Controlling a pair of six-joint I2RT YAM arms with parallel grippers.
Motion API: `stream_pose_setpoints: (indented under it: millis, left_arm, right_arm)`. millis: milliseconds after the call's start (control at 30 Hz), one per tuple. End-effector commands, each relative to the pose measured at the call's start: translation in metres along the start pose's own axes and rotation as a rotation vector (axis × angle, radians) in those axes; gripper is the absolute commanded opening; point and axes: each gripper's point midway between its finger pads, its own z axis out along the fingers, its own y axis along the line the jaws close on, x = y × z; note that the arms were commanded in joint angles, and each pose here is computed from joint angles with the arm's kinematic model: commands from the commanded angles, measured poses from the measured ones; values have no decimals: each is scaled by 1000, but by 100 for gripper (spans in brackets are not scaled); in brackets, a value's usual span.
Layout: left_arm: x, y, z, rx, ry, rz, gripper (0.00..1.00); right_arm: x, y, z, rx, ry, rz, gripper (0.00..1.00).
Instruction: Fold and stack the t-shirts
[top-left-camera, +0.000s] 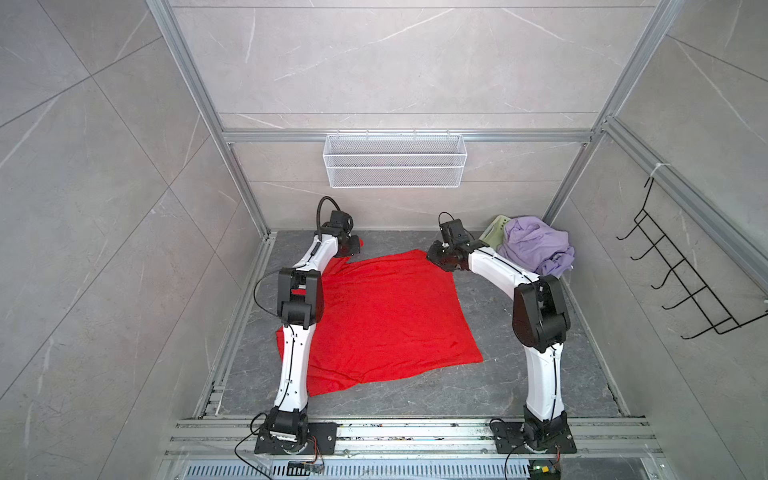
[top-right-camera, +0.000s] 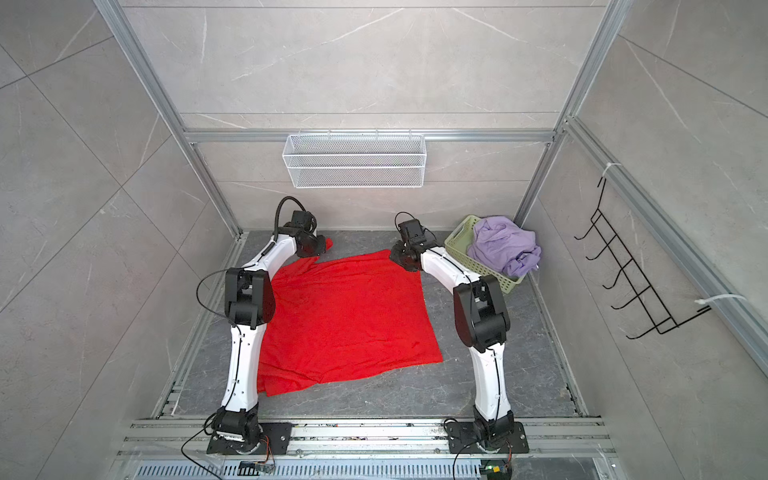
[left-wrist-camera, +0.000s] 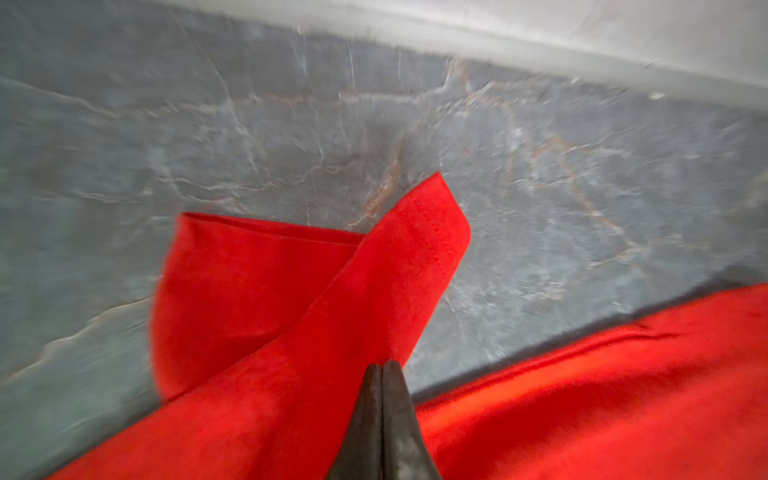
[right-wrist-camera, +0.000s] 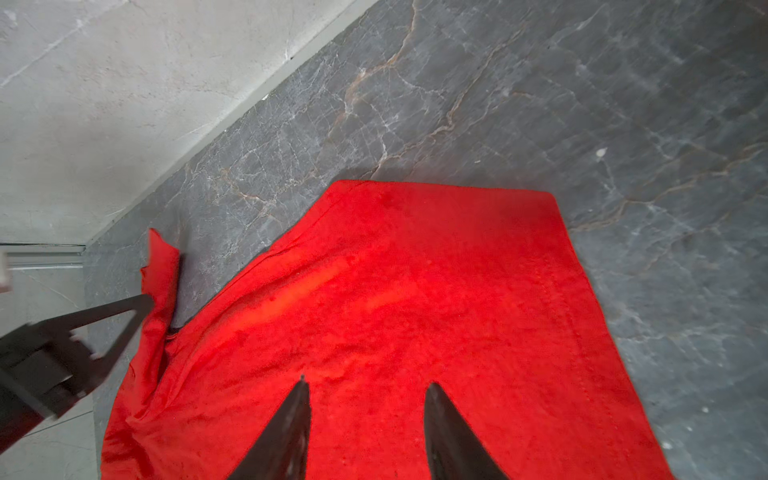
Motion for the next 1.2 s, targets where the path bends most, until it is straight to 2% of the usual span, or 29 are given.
stream_pose_setpoints:
  millis: [0, 167, 267, 333, 367, 400, 433, 467, 500, 533, 700, 800, 1033, 1167]
  left_arm:
    - [-72, -11, -100, 27, -250, 33, 0]
    - [-86, 34, -142, -50, -347, -16, 0]
    - [-87, 76, -143, -133, -359, -43, 0]
    - [-87, 105, -130, -150, -352, -96, 0]
    - [-87, 120, -122, -141, -344, -142, 18]
    - [-86, 136, -111, -129, -330, -200, 44]
    - [-84, 147, -103, -118, -314, -257, 59]
    - [-82, 157, -95, -98, -299, -319, 70]
    - [-78, 166, -88, -81, -283, -374, 77]
    - [-75, 171, -85, -75, -275, -415, 79]
    - [-62, 169, -96, -58, -306, -425, 83]
    - [-45, 163, -105, -55, -258, -417, 82]
    - [12, 112, -126, 7, -149, -362, 82]
    - [46, 84, -136, 26, -90, -327, 82]
  right_arm:
    - [2, 1, 14, -12, 9, 14, 46]
    - [4, -1, 19, -16, 16, 27, 46]
    - [7, -3, 20, -14, 24, 31, 46]
    - [9, -4, 20, -10, 30, 31, 46]
    - [9, -4, 20, -11, 33, 32, 46]
    - [11, -5, 21, -8, 38, 31, 46]
    - [12, -5, 20, -8, 41, 34, 46]
    - [13, -5, 20, -10, 44, 37, 46]
    - [13, -5, 20, -11, 45, 38, 46]
    - [14, -5, 20, -10, 45, 41, 46]
    - [12, -4, 21, -17, 33, 40, 46]
    - [4, -1, 22, -4, 11, 15, 46]
    - [-48, -2, 35, 112, -99, -86, 51]
    - [-63, -8, 57, 162, -93, -143, 53]
